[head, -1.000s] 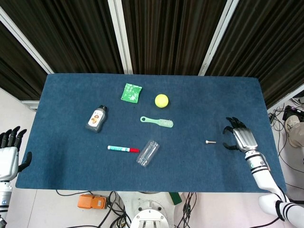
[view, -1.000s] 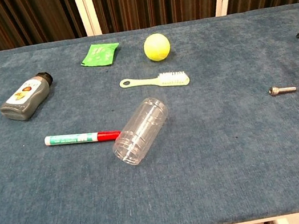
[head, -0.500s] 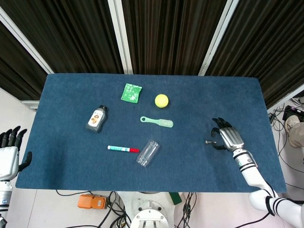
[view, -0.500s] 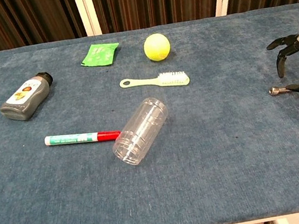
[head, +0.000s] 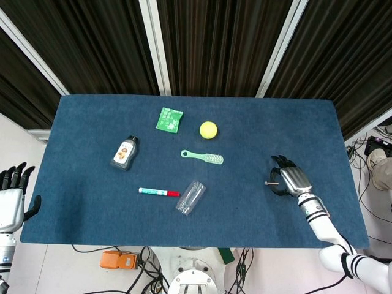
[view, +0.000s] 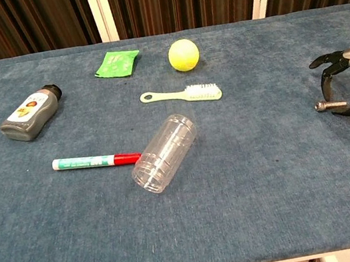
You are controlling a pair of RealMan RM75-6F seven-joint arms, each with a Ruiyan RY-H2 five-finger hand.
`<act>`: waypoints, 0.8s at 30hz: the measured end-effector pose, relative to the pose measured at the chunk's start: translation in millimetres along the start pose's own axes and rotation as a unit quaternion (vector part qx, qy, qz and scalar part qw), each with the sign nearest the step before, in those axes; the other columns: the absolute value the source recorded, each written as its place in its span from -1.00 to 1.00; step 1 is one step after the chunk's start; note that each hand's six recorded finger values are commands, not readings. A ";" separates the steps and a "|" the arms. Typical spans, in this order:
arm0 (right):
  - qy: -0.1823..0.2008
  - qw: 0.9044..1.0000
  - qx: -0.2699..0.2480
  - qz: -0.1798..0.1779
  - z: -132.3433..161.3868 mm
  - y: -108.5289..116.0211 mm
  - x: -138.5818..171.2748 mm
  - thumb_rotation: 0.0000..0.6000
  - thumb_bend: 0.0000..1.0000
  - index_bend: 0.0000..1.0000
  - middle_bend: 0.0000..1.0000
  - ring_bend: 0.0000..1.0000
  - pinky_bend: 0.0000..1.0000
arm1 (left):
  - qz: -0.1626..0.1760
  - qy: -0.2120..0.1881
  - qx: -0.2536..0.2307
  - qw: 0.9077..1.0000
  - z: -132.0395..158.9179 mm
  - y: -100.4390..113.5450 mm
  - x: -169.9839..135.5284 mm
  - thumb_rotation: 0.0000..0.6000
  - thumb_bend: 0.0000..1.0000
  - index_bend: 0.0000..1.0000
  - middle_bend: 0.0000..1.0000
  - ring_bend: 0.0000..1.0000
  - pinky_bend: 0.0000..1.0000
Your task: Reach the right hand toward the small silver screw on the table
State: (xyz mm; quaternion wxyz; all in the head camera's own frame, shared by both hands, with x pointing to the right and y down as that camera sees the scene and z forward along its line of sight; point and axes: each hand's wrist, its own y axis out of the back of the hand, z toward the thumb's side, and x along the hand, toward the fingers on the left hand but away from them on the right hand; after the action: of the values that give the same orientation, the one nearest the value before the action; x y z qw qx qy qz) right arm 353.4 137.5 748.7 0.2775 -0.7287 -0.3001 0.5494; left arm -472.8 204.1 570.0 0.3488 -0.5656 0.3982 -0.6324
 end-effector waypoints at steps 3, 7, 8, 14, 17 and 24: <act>-0.003 1.000 -0.001 0.005 0.7 -3.8 -2.0 1.00 0.03 0.27 -0.73 -0.82 -0.63 | 0.000 0.001 0.000 1.000 -0.3 0.1 -0.1 1.00 -0.22 -0.77 -0.94 -0.93 -0.86; -0.001 1.000 -0.002 0.006 3.6 -5.2 -4.0 1.00 0.12 0.36 -0.73 -0.79 -0.63 | 0.001 0.003 -0.004 1.000 -0.8 0.6 -0.4 1.00 -0.22 -0.77 -0.94 -0.93 -0.86; 0.000 1.000 -0.002 0.004 4.2 -4.6 -4.3 1.00 0.14 0.38 -0.73 -0.79 -0.63 | 0.001 0.004 -0.005 1.000 -1.0 0.6 -0.5 1.00 -0.22 -0.77 -0.94 -0.93 -0.86; 0.010 1.000 -0.025 -0.015 11.2 5.8 -4.4 1.00 0.19 0.41 -0.73 -0.78 -0.63 | 0.000 0.007 -0.009 1.000 -1.5 0.3 -0.4 1.00 -0.22 -0.77 -0.94 -0.92 -0.86; 0.025 0.999 -0.035 -0.031 19.4 16.5 -3.9 1.00 0.19 0.42 -0.73 -0.77 -0.63 | -0.001 0.006 -0.009 1.000 -0.9 -0.1 -0.3 1.00 -0.22 -0.77 -0.94 -0.92 -0.86; 0.064 0.995 -0.049 -0.060 50.2 40.7 -6.8 1.00 0.20 0.42 -0.73 -0.75 -0.62 | -0.001 0.005 -0.007 1.000 -0.6 -0.2 -1.1 1.00 -0.22 -0.77 -0.94 -0.92 -0.86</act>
State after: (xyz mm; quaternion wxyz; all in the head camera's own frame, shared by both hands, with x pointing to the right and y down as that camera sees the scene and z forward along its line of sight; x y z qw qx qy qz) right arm 308.7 109.1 710.9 0.2921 -0.7556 -0.3520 0.4688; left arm -473.2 205.2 569.7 0.3424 -0.5650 0.4037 -0.6329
